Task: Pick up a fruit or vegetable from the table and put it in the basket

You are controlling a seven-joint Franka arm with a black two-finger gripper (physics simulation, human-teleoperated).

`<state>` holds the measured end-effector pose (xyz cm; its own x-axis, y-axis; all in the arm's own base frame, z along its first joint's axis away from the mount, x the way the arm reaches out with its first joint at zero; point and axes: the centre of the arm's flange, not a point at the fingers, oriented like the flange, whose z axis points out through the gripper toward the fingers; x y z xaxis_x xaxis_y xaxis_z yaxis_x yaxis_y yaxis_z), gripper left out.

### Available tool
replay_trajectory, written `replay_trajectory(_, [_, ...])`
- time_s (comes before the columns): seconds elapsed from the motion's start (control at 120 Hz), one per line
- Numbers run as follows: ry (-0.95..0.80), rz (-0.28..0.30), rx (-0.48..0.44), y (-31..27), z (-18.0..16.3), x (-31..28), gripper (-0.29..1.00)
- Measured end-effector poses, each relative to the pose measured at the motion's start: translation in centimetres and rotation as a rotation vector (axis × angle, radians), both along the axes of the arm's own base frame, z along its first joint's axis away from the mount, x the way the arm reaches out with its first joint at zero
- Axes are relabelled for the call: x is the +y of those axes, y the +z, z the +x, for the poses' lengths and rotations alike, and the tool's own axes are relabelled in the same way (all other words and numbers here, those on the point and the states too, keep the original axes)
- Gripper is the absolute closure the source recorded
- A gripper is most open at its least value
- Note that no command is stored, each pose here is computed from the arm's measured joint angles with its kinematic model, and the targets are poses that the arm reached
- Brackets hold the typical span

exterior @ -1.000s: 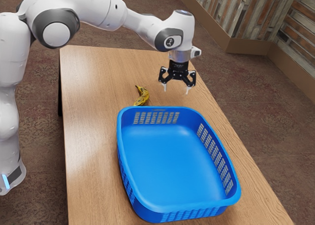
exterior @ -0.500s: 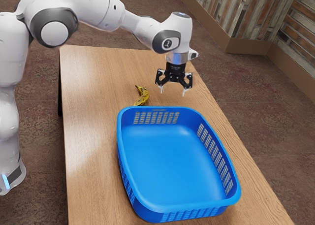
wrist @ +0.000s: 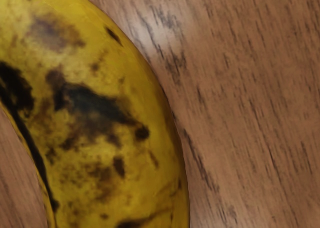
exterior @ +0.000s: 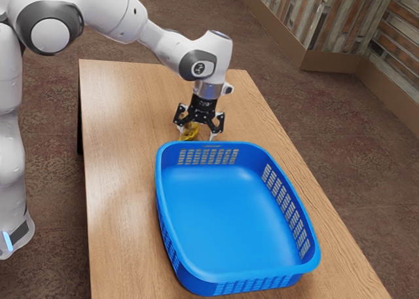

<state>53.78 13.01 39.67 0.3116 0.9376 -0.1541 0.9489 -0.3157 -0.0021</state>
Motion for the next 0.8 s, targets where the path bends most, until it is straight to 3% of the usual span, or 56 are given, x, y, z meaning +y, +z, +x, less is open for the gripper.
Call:
replay_trajectory(0.067, [0.003, 0.002, -0.001, 0.1, -0.1, 0.2, 0.0])
replay_trajectory(0.317, [0.022, 0.028, 0.011, 2.2, -1.4, 2.2, 0.45])
replay_trajectory(0.467, [0.021, 0.03, 0.018, 3.1, -1.8, 2.1, 0.49])
replay_trajectory(0.65, [0.002, 0.074, -0.061, 11.9, -2.0, 1.1, 0.49])
replay_trajectory(0.8, [-0.111, 0.092, -0.099, 18.5, -2.3, -6.0, 0.5])
